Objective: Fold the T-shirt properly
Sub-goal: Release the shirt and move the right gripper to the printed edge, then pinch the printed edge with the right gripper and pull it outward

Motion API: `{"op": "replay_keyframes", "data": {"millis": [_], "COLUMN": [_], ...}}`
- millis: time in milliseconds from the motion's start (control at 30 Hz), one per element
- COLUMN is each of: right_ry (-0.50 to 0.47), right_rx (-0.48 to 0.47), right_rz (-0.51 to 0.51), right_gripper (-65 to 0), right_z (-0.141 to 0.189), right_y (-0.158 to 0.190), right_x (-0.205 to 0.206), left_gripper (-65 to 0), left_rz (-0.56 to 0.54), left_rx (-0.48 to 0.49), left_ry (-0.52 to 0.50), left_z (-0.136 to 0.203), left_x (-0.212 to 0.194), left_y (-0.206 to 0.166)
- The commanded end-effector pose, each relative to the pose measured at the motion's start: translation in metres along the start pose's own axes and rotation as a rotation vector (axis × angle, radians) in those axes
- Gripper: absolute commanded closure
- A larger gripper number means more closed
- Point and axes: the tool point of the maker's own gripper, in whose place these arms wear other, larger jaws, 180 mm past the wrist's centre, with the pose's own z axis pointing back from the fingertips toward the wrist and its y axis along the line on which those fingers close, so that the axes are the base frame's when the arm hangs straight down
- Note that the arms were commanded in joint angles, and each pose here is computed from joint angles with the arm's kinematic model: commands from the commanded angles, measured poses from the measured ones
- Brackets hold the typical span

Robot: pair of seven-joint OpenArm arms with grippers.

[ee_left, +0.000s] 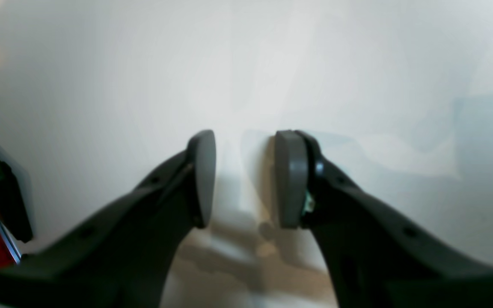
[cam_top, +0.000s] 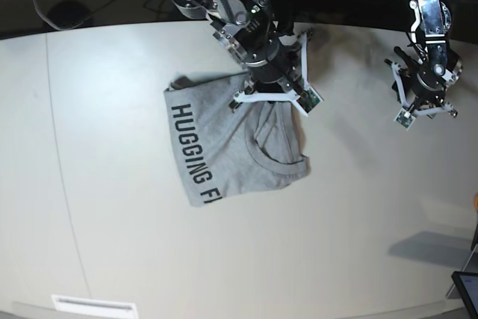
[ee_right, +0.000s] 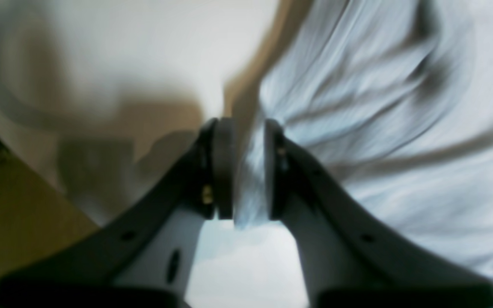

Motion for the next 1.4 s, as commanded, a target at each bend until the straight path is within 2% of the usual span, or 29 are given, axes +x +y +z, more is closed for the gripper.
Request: {"op": "replay_keyframes", "data": {"millis": [0,33,167,367,633,800,967,1133,1367], "right_ry": [-0.092,-0.116,-0.107,-0.014,0.042,0.074,0.105,0.15,0.173], "right_rx": [-0.03,-0.059,-0.208,-0.285,-0.269,-0.307,-0.32,-0.316,-0.3], "right_rz": [-0.005,-0.012,-0.047,-0.104,-0.151,-0.21,-0.252,-0.274,-0.286], "right_gripper": [-6.8,-6.8,-6.8,-6.8,-6.8,-6.7,-6.7,-6.7,-6.5], "right_z": [0.009,0.014,0.015,0.004,0.007,0.01,0.011,0.013,0.016], "right_y": [-0.013,-0.025,-0.077,-0.111,-0.099,-0.114,-0.114,-0.106,-0.095], "right_x": [0.026,0.033,0.034,0.004,-0.023,-0.042,-0.067,-0.09,-0.101], "left_gripper": [-23.3,-23.3,-23.3,-23.3,-23.3,-23.3,-23.3,-23.3,-23.3], "left_rz": [-0.015,-0.016,-0.011,-0.014,-0.018,-0.018,-0.019,-0.02,-0.024], "left_rx": [-0.009,-0.008,-0.009,-0.002,0.003,0.0,0.001,0.002,0.006], "left_ry": [0.015,0.013,0.006,-0.014,-0.021,-0.016,-0.016,-0.017,-0.014], "left_z": [0.001,0.002,0.002,0.005,0.006,0.006,0.006,0.006,0.006], "left_x": [-0.004,-0.003,-0.001,0.006,0.008,0.007,0.007,0.007,0.007], "left_y": [0.001,0.001,0.001,0.002,0.003,0.002,0.002,0.003,0.004]}}
